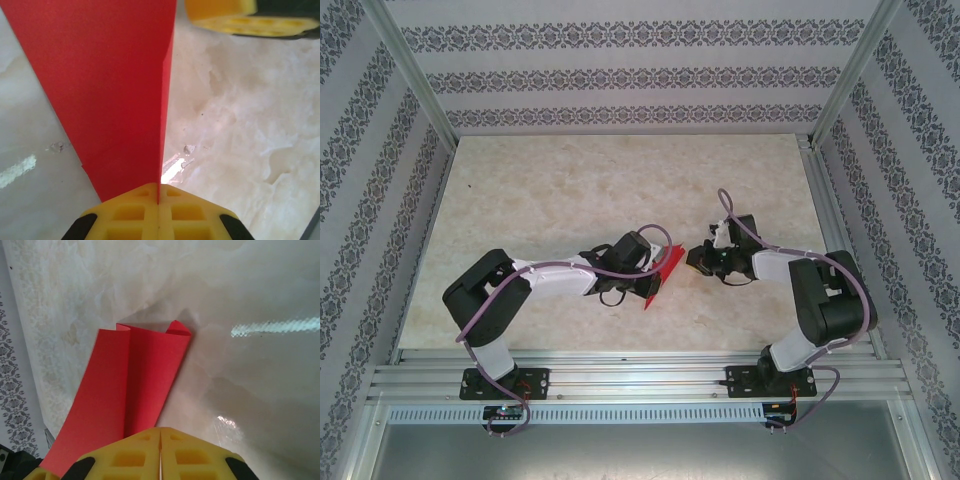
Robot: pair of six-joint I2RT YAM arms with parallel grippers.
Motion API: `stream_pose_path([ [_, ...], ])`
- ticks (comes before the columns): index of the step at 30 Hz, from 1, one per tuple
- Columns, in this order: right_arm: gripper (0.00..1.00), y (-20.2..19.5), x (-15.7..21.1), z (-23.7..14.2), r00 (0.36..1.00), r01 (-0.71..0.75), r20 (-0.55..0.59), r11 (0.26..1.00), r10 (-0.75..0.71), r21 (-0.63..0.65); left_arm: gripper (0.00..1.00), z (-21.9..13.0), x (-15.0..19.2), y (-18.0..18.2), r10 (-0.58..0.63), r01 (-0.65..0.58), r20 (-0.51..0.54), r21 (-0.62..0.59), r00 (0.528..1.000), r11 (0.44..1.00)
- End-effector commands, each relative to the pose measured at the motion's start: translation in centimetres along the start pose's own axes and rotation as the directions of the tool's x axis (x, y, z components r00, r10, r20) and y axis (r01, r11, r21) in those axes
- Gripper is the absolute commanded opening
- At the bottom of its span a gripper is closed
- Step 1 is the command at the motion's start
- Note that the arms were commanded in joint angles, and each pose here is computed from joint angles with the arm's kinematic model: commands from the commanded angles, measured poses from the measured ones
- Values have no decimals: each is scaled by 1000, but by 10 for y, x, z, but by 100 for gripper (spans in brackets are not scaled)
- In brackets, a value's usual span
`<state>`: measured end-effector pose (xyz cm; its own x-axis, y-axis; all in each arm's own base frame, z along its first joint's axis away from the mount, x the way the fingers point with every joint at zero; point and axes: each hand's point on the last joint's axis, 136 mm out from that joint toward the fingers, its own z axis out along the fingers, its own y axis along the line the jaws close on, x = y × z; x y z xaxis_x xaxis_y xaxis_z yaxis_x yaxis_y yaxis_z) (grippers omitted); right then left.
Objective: Fold a paper plane with a square sheet of paper (fold left side to right side)
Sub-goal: Fold the wing for the fifth time at the center of the table.
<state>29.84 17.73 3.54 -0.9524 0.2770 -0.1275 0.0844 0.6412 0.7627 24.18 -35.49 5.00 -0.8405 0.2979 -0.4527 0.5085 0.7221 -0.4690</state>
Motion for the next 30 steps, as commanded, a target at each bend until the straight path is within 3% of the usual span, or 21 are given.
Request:
stream_pose_path([
  [1,7,17,-15,8,999,29,25,998,-27,-52,2,-3,-12,-1,-44,42,43,45,998,998],
  [8,6,24,-15,22,999,37,7,997,-37,-64,0,4,-9,3,-70,68,26,56,997,996],
  [20,4,1,-11,34,1000,-5,-20,1000,5,2,0,14,-8,14,-168,166,15,96,986,982],
  [30,4,-24,-2,36,999,-10,-51,993,16,121,0,15,-10,19,-198,195,16,121,980,973],
])
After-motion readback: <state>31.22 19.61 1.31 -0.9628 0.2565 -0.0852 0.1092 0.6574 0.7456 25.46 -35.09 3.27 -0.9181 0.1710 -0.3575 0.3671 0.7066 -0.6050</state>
